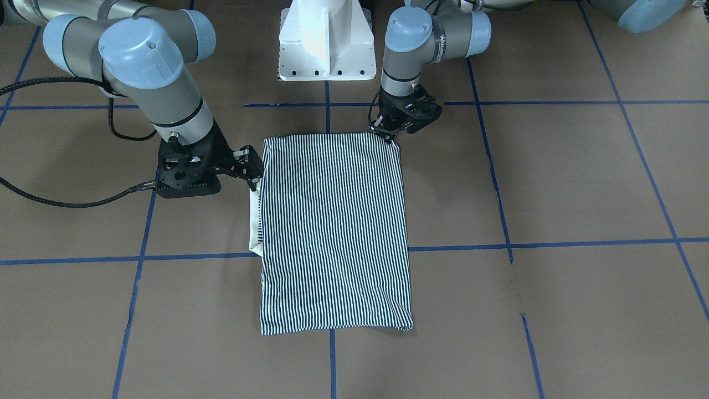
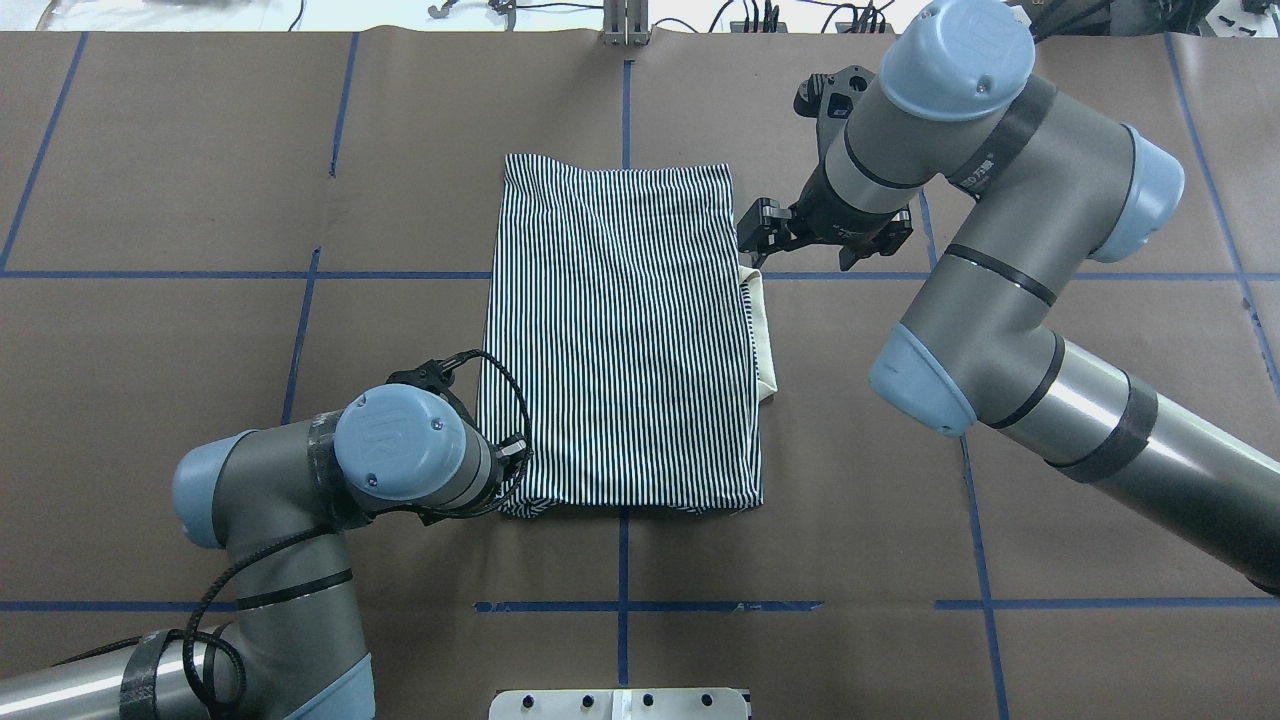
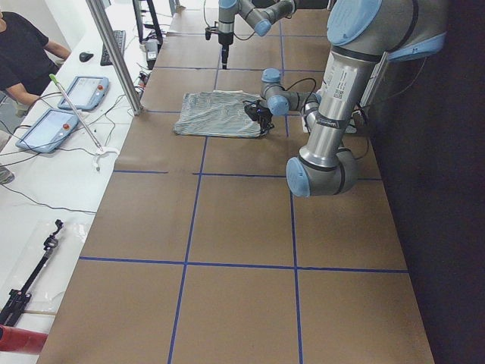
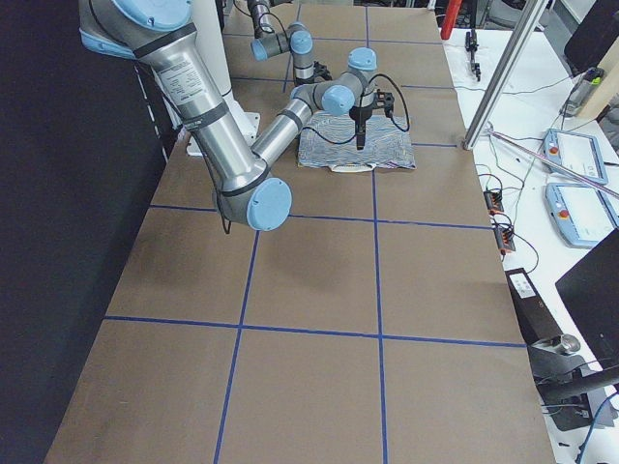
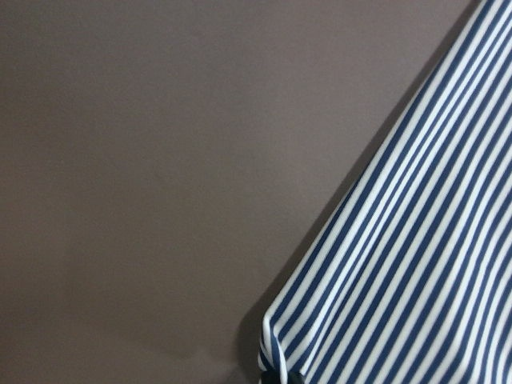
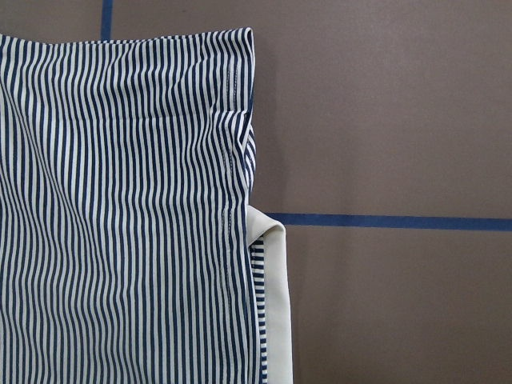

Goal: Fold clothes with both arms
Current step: 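Move the right gripper down the shirt's side to its near corner beside the left gripper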

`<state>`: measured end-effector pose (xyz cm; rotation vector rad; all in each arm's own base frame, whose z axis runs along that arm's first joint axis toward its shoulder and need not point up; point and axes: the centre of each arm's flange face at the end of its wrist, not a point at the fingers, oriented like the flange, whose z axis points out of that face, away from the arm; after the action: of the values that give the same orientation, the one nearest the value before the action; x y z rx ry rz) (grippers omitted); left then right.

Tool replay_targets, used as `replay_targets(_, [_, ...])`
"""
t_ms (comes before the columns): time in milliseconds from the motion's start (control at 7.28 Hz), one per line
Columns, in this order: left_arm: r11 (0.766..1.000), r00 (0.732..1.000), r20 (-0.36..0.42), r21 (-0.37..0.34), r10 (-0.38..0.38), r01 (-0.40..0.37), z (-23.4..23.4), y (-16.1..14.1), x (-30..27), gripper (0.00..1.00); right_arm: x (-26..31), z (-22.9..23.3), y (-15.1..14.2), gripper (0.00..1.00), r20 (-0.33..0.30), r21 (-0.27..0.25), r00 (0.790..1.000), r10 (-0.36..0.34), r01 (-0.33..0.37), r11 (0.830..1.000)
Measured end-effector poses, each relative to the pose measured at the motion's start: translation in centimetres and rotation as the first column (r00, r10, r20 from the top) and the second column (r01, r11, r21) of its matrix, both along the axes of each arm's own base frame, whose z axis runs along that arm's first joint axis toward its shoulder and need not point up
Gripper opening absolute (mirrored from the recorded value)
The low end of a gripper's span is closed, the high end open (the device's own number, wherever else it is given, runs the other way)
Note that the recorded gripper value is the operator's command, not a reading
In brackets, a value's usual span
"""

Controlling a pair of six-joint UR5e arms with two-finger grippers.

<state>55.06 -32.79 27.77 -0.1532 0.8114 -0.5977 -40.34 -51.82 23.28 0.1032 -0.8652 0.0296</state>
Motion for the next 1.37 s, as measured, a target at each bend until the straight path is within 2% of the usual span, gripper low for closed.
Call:
replay_targets(137, [1.000, 1.000, -0.001, 0.006, 0.006, -0.006, 0.0, 0.0, -0.1, 0.00, -0.1, 0.0, 0.1, 1.00, 0.002, -0.009, 1.000, 0.006, -0.006, 1.000])
replay_targets(275, [1.000, 1.000, -0.002, 0.018, 0.016, -0.016, -0.1, 0.0, -0.3, 0.00, -0.4, -0.2, 0.5, 1.00, 0.011, -0.044, 1.000, 0.029, -0.028, 0.999])
replay_targets(412, [0.999, 1.000, -0.004, 0.037, 0.029, -0.029, -0.3, -0.1, -0.6, 0.00, -1.2, -0.6, 1.5, 1.00, 0.025, -0.108, 0.997, 0.067, -0.064, 0.992])
replay_targets(549, [0.998, 0.999, -0.003, 0.054, 0.040, -0.040, -0.4, -0.2, -0.8, 0.00, -2.5, -1.3, 3.2, 1.00, 0.045, -0.193, 0.992, 0.118, -0.108, 0.975])
replay_targets(686, [0.997, 0.999, -0.001, 0.067, 0.048, -0.048, -0.4, -0.4, -0.9, 0.00, -4.2, -2.0, 5.3, 1.00, 0.058, -0.298, 0.982, 0.180, -0.155, 0.942])
replay_targets(824, [0.996, 0.999, 0.000, 0.072, 0.051, -0.051, -0.4, -0.5, -1.0, 0.00, -6.0, -2.4, 7.3, 1.00, 0.049, -0.391, 0.969, 0.240, -0.203, 0.898])
replay_targets(961, [0.996, 0.999, 0.000, 0.074, 0.051, -0.051, -0.4, -0.6, -1.1, 0.00, -8.0, -2.4, 9.3, 1.00, 0.021, -0.462, 0.951, 0.308, -0.264, 0.847])
replay_targets(1098, [0.996, 0.999, -0.003, 0.076, 0.047, -0.047, -0.6, -0.9, -1.4, 0.00, -9.9, -2.3, 11.2, 1.00, -0.008, -0.503, 0.935, 0.356, -0.311, 0.806])
replay_targets(1373, [0.996, 0.999, -0.023, 0.086, 0.037, -0.035, -1.8, -1.1, -2.6, 0.00, -12.7, -1.9, 14.2, 1.00, -0.053, -0.552, 0.909, 0.413, -0.372, 0.746])
